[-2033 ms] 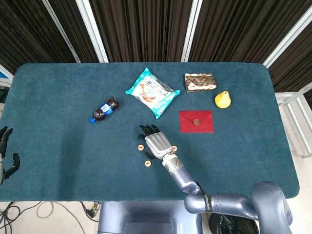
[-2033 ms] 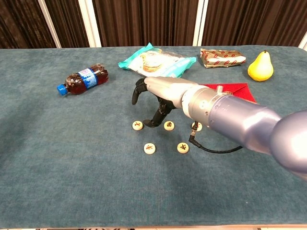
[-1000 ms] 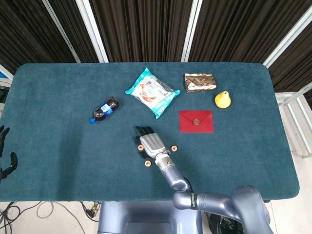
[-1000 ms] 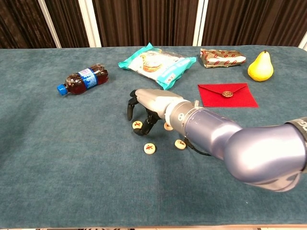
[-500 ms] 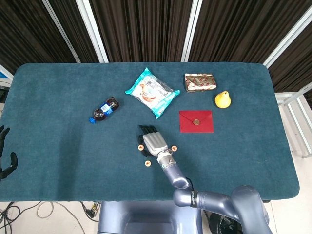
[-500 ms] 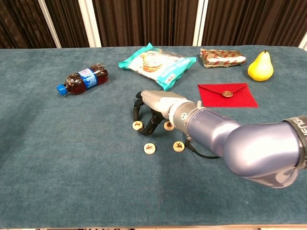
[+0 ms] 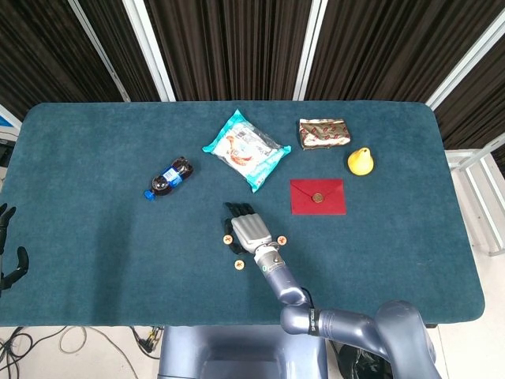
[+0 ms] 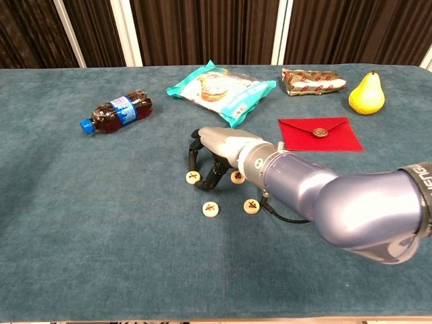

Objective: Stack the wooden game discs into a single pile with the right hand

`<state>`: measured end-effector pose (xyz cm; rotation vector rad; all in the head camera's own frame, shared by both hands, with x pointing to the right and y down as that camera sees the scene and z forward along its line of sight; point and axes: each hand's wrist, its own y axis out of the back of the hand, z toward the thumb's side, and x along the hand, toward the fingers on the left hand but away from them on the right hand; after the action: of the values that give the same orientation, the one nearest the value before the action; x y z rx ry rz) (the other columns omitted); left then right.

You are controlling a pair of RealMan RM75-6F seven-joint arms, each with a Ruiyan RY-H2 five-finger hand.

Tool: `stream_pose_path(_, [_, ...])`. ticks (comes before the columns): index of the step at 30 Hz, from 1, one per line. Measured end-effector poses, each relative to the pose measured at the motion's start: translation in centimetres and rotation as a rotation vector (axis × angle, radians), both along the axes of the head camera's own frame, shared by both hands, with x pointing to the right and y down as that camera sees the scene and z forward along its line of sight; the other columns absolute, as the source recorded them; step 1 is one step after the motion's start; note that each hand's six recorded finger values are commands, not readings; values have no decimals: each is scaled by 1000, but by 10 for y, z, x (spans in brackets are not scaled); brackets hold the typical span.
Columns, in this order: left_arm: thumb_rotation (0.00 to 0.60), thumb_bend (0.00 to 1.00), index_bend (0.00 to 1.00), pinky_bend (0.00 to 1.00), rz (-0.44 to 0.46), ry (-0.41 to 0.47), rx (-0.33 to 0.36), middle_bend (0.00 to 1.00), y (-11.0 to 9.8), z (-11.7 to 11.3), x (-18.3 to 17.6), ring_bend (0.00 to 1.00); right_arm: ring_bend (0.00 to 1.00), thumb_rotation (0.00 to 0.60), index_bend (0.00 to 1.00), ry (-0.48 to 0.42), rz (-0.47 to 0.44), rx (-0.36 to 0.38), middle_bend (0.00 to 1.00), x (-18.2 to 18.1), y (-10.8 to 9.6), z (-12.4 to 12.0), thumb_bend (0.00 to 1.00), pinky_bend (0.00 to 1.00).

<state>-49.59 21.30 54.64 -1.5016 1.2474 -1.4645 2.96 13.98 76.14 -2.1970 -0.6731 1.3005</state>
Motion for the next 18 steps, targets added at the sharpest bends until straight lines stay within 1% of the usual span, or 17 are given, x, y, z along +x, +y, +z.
stream_pose_path(4, [600,581,60,0,-1,-1,-1,0,0,0,0,0,0,600,494,-1,-3,-2,0,0,1,0,414,0])
stream_pose_path(10, [600,582,60,0,-4,0,0,0,0,0,-1,0,0,600,562,-8,-3,-10,0,-2,2,0,433,0])
stream_pose_path(18, [600,581,60,0,-7,1,0,0,0,0,-1,0,0,600,573,-21,-2,-8,0,-4,0,-5,437,0])
